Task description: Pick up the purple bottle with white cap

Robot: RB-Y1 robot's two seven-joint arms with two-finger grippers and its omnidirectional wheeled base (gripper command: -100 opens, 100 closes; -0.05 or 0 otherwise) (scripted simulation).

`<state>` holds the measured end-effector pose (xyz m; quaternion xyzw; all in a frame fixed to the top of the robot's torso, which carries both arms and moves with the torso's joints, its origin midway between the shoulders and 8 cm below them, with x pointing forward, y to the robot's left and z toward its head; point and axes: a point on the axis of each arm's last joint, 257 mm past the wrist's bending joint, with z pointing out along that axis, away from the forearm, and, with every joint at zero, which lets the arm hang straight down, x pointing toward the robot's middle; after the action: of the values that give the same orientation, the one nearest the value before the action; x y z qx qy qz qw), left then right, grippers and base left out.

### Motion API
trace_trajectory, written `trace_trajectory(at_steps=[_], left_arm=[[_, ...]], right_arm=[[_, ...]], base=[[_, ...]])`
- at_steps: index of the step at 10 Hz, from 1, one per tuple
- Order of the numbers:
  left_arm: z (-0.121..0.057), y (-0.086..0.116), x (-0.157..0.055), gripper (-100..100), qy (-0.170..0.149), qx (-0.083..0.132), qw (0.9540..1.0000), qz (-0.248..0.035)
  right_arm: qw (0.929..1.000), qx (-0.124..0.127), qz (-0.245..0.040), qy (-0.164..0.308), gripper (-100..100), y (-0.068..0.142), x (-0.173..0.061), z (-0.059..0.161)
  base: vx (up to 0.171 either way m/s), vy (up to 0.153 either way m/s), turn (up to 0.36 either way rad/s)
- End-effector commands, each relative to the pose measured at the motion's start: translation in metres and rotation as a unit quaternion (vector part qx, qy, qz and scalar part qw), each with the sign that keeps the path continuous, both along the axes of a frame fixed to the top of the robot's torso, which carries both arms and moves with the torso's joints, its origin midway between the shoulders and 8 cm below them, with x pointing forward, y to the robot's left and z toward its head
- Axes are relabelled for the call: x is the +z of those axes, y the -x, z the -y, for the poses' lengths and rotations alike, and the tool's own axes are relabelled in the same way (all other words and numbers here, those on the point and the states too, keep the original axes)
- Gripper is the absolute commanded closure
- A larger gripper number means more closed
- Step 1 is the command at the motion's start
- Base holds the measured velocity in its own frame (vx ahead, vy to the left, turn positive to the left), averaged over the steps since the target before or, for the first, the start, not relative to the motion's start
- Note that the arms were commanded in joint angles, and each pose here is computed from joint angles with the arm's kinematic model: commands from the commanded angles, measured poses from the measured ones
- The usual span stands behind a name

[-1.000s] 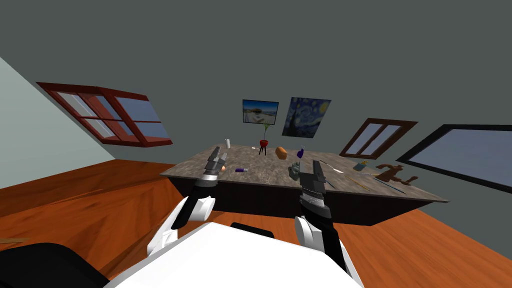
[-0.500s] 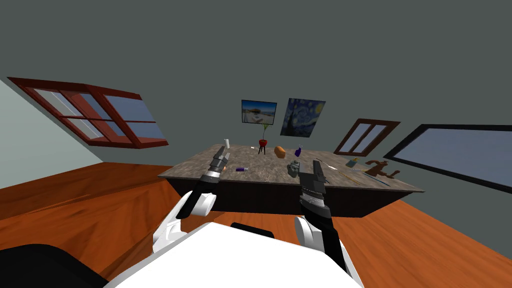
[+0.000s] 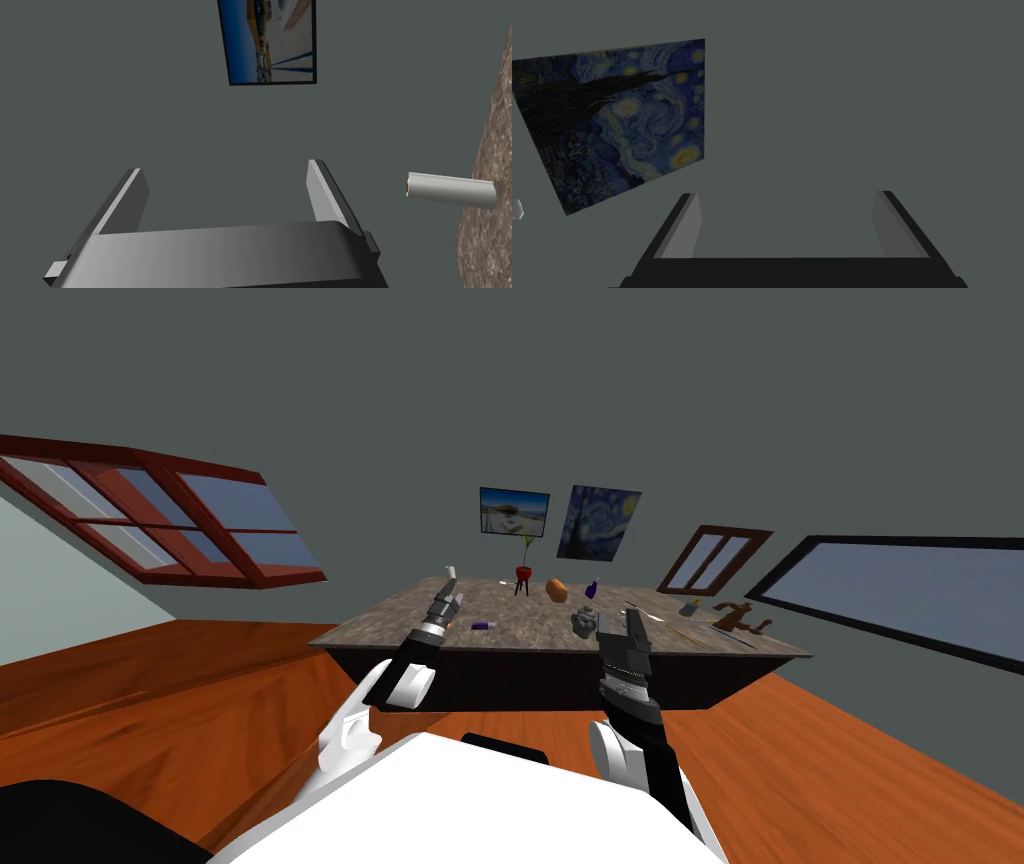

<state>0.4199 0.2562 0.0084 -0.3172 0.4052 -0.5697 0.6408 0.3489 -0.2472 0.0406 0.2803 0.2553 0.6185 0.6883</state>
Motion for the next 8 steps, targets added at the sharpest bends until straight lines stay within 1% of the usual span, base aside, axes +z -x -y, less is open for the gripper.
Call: trace_trajectory(at_steps=[1,2,3,4,5,6,7,8], left_arm=[[0.001,-0.006,-0.008,-100,-0.001,0.002,0.9998,-0.019],[0.003,-0.014,-0.007,-100,-0.006,-0.001,0.9997,-0.026],[0.002,-0.016,-0.012,-100,-0.005,0.002,0.9993,-0.037],[0.001,-0.017,-0.014,-100,-0.005,0.002,0.9992,-0.039],[0.003,-0.025,-0.015,-100,-0.008,0.001,0.9987,-0.051],[0.001,-0.027,-0.02,-100,-0.007,0.004,0.9981,-0.062],[0.003,-0.034,-0.019,-100,-0.011,0.002,0.9977,-0.067],[0.001,-0.037,-0.026,-100,-0.01,0.005,0.9966,-0.082]], right_arm=[[1.0,0.0,0.0,0.0,0,0.0,0.0,0.0],[1.0,0.0,0.0,0.0,0,0.0,0.0,0.0],[1.0,0.0,0.0,0.0,0,0.0,0.0,0.0],[1.0,0.0,0.0,0.0,0,0.0,0.0,0.0],[1.0,0.0,0.0,0.0,0,0.0,0.0,0.0],[1.0,0.0,0.0,0.0,0,0.0,0.0,0.0],[1.0,0.0,0.0,0.0,0,0.0,0.0,0.0],[1.0,0.0,0.0,0.0,0,0.0,0.0,0.0]], base=[[-0.033,0.035,-0.053],[-0.03,0.038,-0.094],[-0.023,0.031,-0.052],[-0.009,0.012,0.008],[-0.02,0.017,-0.085],[-0.02,0.02,-0.06],[-0.026,0.03,-0.09],[-0.031,0.031,-0.058]])
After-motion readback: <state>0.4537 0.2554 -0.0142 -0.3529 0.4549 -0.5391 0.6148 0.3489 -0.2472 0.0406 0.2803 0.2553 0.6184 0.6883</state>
